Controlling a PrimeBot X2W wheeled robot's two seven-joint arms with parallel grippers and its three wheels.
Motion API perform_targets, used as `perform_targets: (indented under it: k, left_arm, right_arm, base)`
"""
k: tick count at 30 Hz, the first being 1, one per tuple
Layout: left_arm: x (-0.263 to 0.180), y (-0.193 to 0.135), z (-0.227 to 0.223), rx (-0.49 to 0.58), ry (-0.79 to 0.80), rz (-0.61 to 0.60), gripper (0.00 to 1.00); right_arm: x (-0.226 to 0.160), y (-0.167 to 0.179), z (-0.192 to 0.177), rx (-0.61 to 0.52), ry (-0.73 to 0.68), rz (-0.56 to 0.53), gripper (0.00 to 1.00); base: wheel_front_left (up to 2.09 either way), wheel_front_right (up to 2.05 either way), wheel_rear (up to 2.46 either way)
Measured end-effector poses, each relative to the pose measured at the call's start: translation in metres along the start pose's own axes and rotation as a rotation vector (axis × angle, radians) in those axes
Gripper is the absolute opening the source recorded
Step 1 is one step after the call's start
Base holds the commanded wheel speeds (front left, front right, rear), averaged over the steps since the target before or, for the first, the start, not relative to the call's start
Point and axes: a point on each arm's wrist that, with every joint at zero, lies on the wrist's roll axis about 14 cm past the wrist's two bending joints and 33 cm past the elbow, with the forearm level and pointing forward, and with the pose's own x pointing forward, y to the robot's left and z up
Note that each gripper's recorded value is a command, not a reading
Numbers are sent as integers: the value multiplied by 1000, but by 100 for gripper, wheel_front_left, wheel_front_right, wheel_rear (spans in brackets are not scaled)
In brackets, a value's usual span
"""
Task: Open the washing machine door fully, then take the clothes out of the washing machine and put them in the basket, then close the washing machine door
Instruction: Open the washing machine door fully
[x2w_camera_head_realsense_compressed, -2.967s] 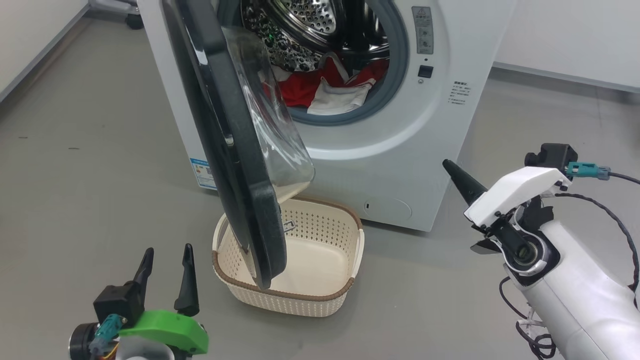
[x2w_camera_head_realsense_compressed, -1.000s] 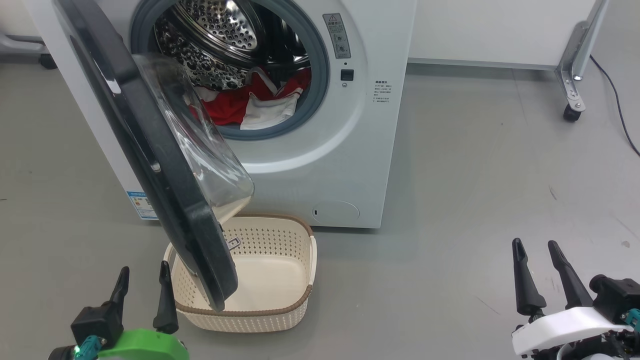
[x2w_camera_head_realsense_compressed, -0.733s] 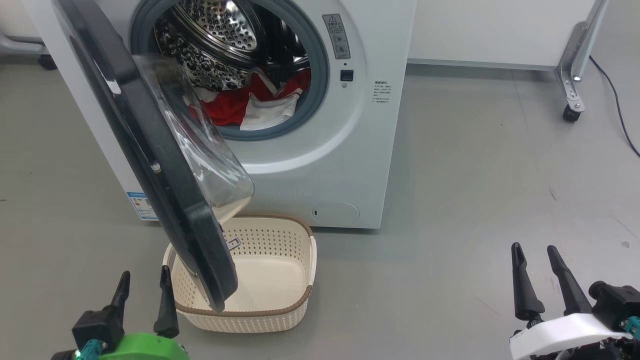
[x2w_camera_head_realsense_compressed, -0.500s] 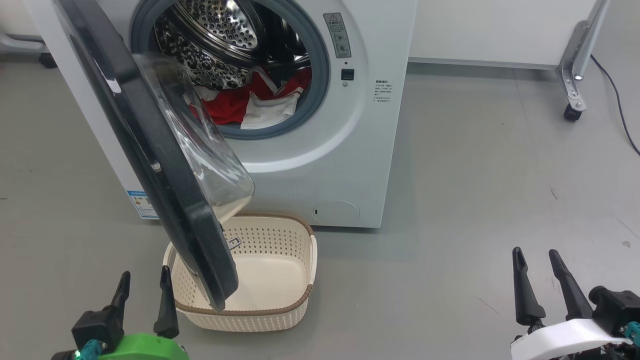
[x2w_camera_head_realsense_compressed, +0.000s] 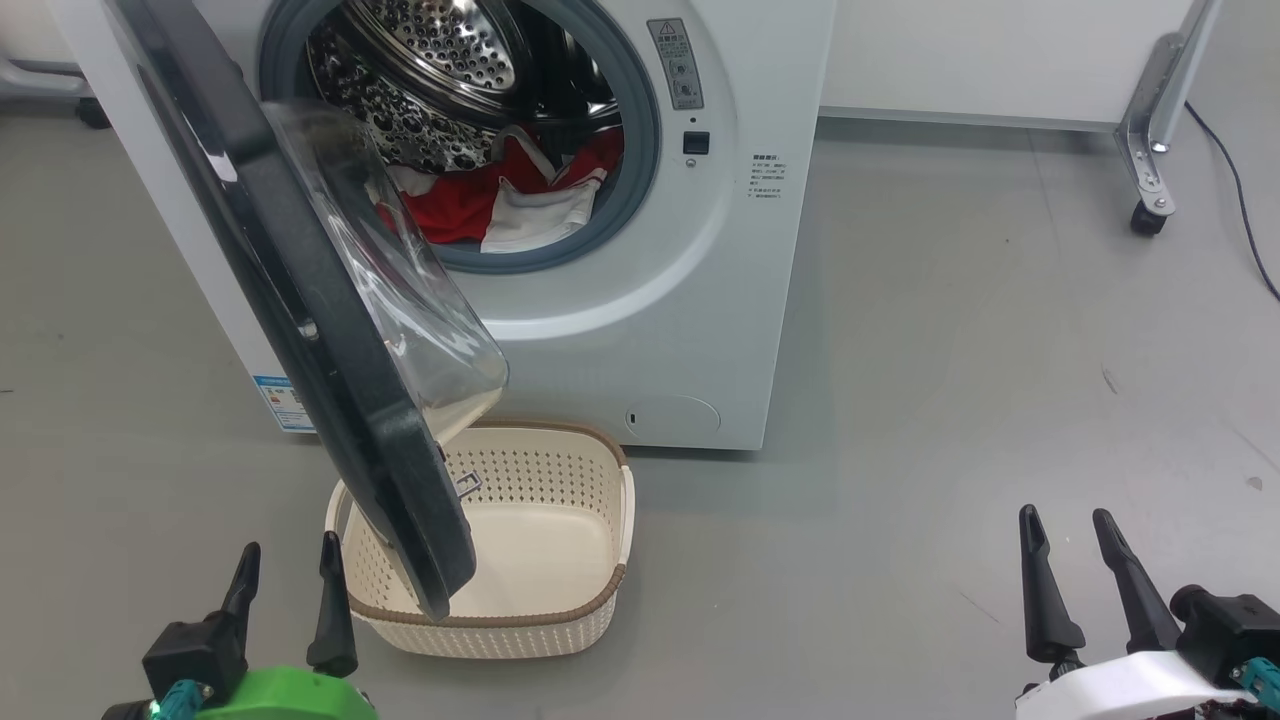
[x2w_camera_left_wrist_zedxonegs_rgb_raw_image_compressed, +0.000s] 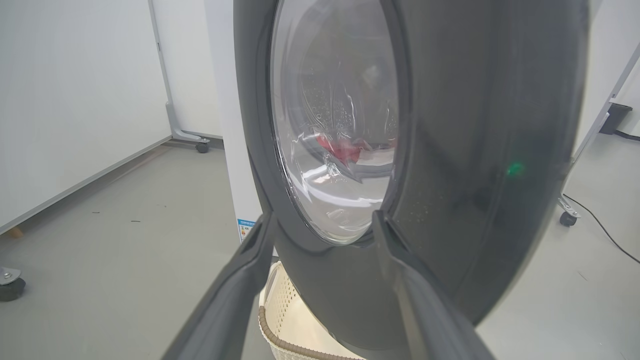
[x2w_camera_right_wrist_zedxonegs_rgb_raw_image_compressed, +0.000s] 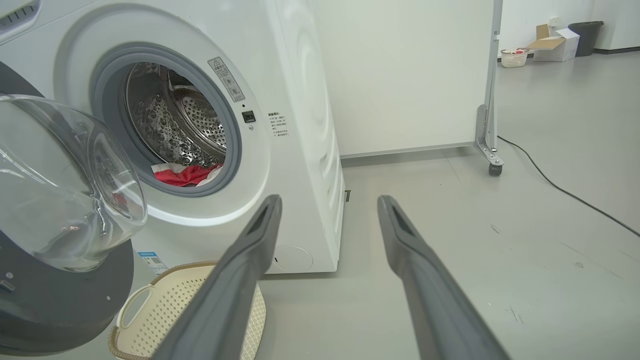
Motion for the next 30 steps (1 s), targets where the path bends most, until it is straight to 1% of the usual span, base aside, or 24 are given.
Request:
perform_targets:
  k: [8, 9, 10, 11, 12, 13, 27, 30]
  left_arm:
    - [0, 0, -1, 0, 2, 0, 100]
    - [0, 0, -1, 0, 2, 0, 99]
    - [0, 1, -1, 0, 2, 1, 79]
    - [0, 1, -1, 0, 3, 1, 47]
    - [0, 1, -1, 0, 3, 1, 27]
    - [-1, 1, -1, 0, 4, 1, 0]
    - [0, 0, 0, 3, 0, -11, 0]
    - [2, 4, 8, 0, -24, 2, 0]
  right_arm:
    - [-3, -1, -4, -13, 11, 0, 100]
    - [-3, -1, -4, -12, 10, 0, 100]
    - [-2, -1, -4, -10, 10, 0, 100]
    - [-2, 0, -4, -8, 9, 0, 100]
    - [-2, 0, -4, -6, 9, 3, 100]
    - [-2, 1, -4, -5, 9, 7, 100]
    - [0, 3, -7, -13, 11, 10, 100]
    - [0, 3, -7, -24, 11, 13, 100]
  base:
    - [0, 0, 0]
    - [0, 0, 0]
    - [0, 0, 0]
    - [0, 0, 0]
    - [0, 0, 0]
    - [0, 0, 0]
    - [0, 0, 0]
    - [0, 0, 0]
